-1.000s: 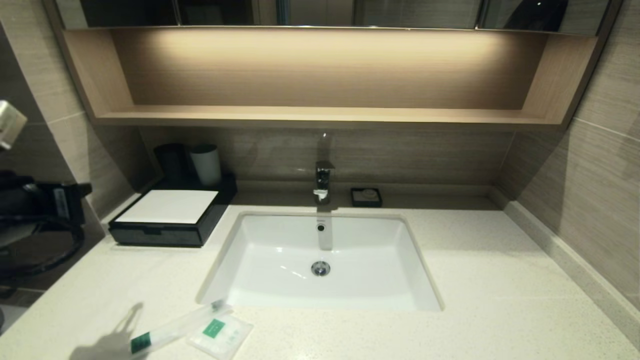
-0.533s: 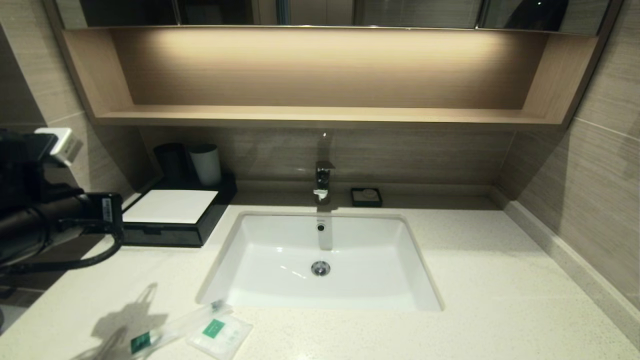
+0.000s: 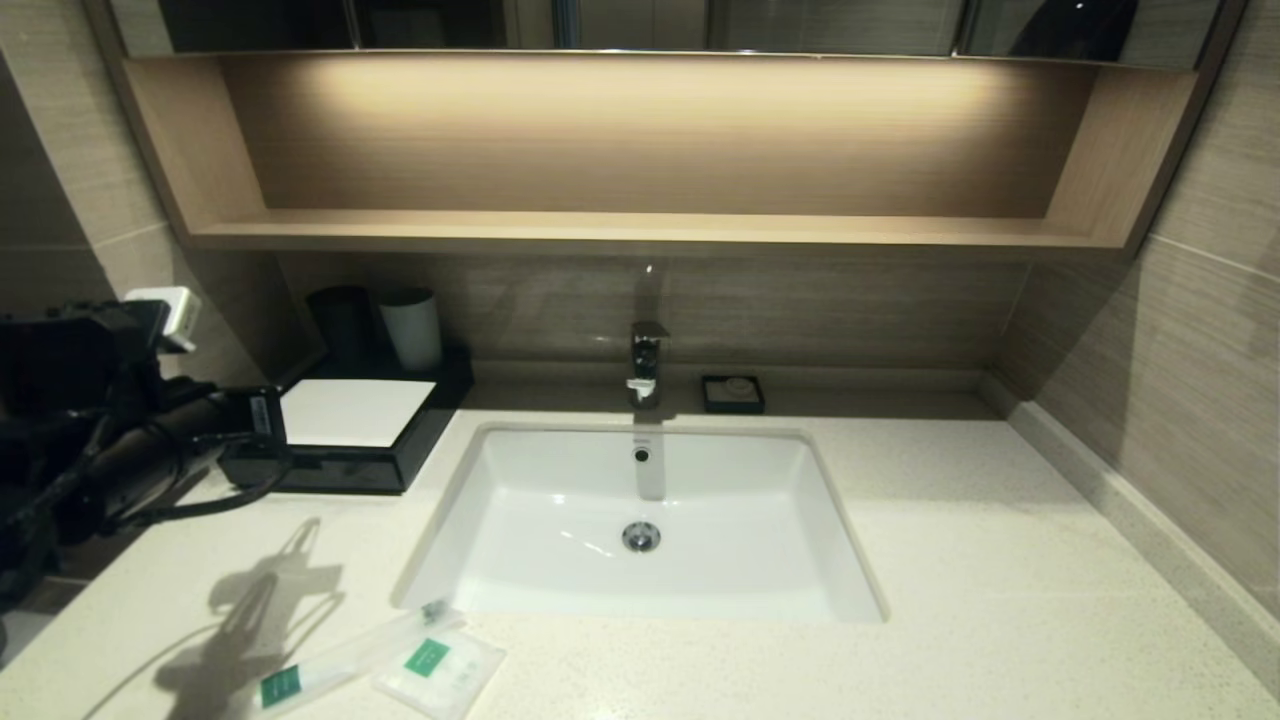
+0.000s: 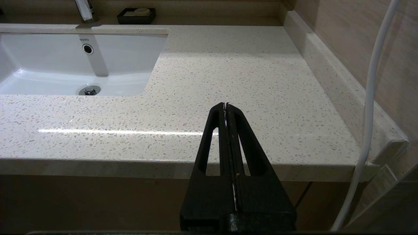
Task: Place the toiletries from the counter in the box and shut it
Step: Open the drawer
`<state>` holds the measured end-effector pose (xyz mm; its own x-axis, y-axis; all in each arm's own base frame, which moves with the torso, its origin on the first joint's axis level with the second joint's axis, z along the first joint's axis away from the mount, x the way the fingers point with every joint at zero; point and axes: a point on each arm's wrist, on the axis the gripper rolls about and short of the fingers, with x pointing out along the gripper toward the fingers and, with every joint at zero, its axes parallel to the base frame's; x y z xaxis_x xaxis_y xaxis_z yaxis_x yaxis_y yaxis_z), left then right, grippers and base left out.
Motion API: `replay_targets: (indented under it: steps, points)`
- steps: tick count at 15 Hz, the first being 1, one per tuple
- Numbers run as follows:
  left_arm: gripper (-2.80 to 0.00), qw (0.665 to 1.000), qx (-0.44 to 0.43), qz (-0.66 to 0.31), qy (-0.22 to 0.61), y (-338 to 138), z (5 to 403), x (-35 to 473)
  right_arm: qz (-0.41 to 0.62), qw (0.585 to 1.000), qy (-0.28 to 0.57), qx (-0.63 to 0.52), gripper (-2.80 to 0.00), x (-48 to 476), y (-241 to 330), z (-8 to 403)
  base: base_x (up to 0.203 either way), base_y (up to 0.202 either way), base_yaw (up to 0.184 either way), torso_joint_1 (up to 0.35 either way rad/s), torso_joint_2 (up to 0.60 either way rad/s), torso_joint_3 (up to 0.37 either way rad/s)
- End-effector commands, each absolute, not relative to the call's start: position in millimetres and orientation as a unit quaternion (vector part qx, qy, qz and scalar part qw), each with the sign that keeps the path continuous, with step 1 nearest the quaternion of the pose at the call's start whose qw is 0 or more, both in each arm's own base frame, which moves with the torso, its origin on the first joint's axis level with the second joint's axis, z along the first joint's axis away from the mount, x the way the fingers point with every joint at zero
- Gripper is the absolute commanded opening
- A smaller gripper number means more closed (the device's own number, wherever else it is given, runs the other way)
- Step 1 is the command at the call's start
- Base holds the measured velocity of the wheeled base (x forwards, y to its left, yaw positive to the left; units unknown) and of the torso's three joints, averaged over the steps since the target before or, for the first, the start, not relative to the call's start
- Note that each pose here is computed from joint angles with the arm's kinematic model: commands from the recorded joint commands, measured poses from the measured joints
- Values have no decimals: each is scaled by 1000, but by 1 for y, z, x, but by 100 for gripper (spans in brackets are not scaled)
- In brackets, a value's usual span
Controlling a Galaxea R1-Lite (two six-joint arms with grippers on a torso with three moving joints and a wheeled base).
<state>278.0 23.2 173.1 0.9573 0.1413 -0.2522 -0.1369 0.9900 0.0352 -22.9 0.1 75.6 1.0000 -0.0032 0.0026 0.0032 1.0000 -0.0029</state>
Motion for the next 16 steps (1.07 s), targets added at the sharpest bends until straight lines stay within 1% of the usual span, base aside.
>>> replay_targets:
  steps: [1, 4, 8, 14, 16]
  points:
    - [-280, 986, 4, 70, 149, 34, 154, 290, -2, 1000, 0, -2, -280, -23, 0, 75, 0, 0, 0, 0, 0, 0]
    - [-280, 988, -8, 54, 148, 49, 147, 291, -2, 1000, 0, -2, -280, -23, 0, 75, 0, 0, 0, 0, 0, 0]
    - [-280, 986, -4, 58, 155, 53, 131, 293, -2, 1000, 0, -2, -280, -23, 0, 75, 0, 0, 0, 0, 0, 0]
    - [-280, 986, 6, 56, 154, 59, 99, 319, -2, 1000, 0, -2, -280, -23, 0, 75, 0, 0, 0, 0, 0, 0]
    - [-280, 988, 6, 52, 146, 60, 96, 326, -2, 1000, 0, -2, -280, -23, 0, 75, 0, 0, 0, 0, 0, 0]
